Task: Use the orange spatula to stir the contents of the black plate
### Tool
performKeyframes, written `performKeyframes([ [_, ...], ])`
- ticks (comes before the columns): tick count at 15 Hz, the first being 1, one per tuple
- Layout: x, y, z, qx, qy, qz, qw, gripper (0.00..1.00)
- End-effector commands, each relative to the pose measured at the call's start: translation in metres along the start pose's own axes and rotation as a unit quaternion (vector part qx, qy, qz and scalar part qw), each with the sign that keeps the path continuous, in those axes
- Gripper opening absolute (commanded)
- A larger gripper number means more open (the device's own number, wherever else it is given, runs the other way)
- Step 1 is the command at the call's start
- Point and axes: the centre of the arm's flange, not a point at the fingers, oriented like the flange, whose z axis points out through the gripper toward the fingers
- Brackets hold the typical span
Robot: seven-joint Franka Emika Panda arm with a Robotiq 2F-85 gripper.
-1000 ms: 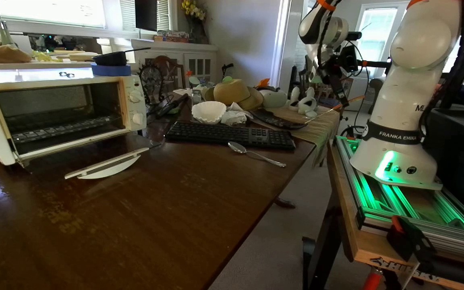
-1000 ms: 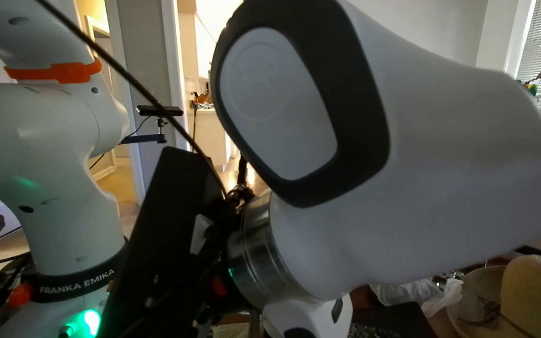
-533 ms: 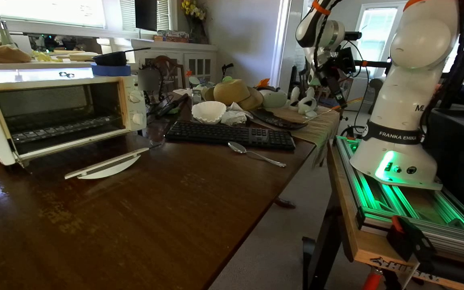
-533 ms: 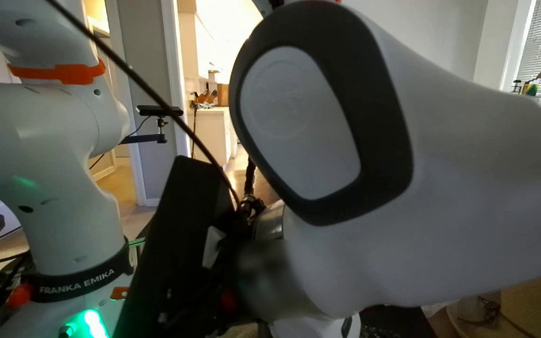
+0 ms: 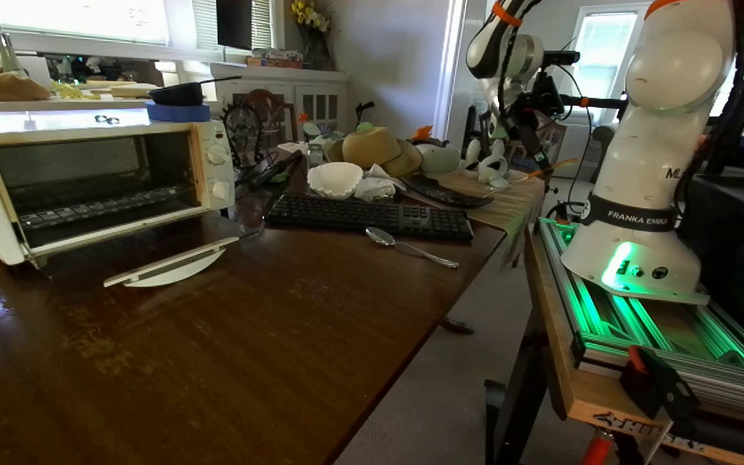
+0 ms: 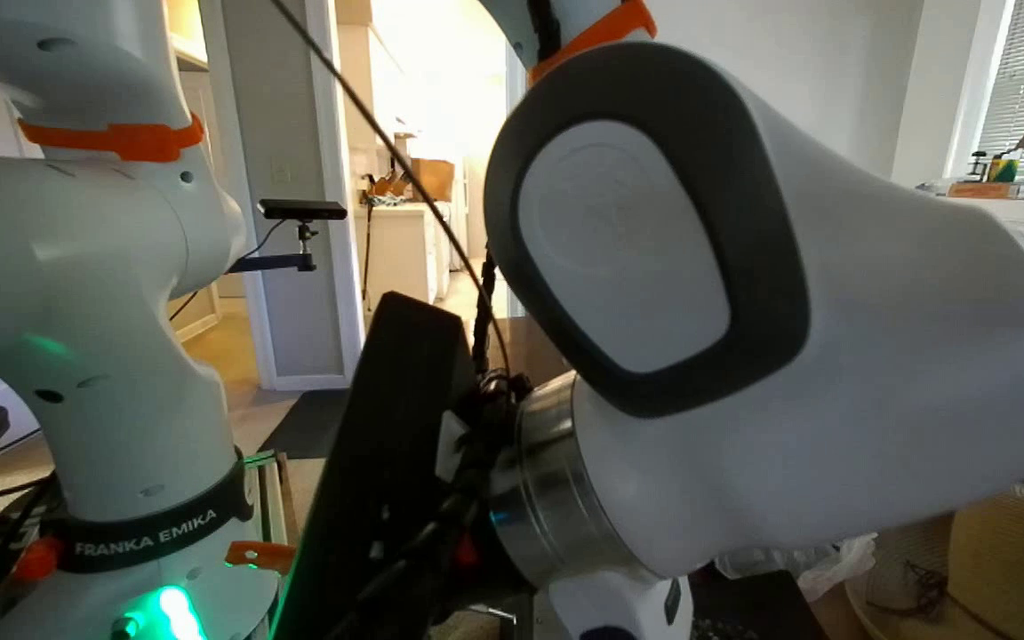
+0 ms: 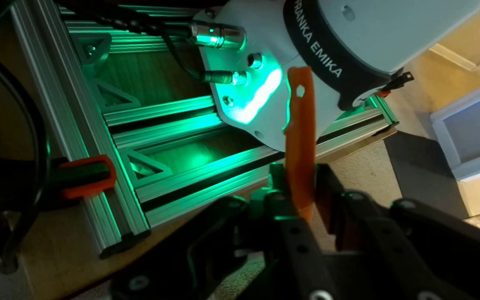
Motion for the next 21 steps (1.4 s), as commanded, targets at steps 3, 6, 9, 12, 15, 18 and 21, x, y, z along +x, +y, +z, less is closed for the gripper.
performKeyframes([
  [3, 0.008, -0.01, 0.001, -0.034, -0.03, 0.038, 0.9982, 0.05],
  [6, 0.009, -0.02, 0.001, -0.055, -0.041, 0.046, 0.9966, 0.05],
  [9, 0.015, -0.025, 0.001, -0.069, -0.047, 0.057, 0.9949, 0.05],
  [12, 0.022, -0.029, 0.0, -0.079, -0.051, 0.063, 0.9935, 0.05],
  [15, 0.028, -0.033, -0.001, -0.087, -0.055, 0.067, 0.9924, 0.05],
  [18, 0.033, -0.038, -0.002, -0.095, -0.059, 0.071, 0.9912, 0.05],
  [21, 0.038, -0.04, -0.006, -0.099, -0.061, 0.076, 0.9903, 0.05],
])
